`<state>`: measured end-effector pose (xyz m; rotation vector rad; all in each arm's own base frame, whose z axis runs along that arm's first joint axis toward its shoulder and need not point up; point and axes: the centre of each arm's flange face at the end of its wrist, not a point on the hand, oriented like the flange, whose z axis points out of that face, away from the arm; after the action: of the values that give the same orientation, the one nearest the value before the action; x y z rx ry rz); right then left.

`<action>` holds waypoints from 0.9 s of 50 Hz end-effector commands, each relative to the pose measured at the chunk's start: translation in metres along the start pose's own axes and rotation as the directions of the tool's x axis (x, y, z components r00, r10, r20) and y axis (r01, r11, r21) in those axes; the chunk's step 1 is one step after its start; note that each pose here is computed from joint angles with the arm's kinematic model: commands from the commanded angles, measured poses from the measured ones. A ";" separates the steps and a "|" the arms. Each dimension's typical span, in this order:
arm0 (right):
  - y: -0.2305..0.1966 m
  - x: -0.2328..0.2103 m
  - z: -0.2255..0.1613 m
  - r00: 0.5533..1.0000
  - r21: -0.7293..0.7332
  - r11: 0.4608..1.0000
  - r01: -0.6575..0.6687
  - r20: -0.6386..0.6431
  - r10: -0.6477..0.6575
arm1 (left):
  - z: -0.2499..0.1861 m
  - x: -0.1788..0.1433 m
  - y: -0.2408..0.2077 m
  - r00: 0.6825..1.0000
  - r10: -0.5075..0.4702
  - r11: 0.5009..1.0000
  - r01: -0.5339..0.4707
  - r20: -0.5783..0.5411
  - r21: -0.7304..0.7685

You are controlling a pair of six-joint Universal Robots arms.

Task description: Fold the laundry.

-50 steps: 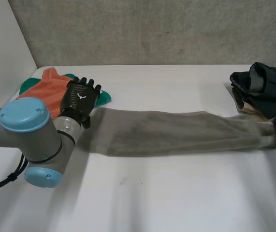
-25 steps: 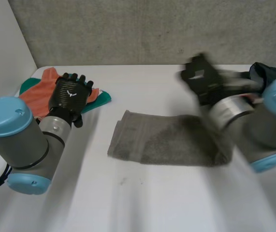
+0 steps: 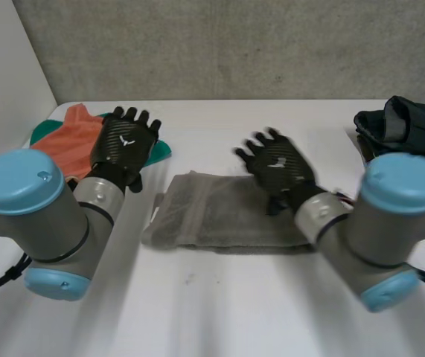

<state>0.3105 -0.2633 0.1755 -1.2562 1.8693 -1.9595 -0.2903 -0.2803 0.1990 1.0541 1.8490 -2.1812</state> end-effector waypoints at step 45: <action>0.069 0.025 -0.058 0.968 -0.343 0.906 -0.250 -0.093 0.232 | -0.011 0.035 -0.016 0.996 -0.001 0.999 0.004 -0.088 0.037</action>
<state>0.2267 -0.2502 0.1577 -1.0211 2.3250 -1.7129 -0.3200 -0.2547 0.1936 1.1694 1.8513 -2.2147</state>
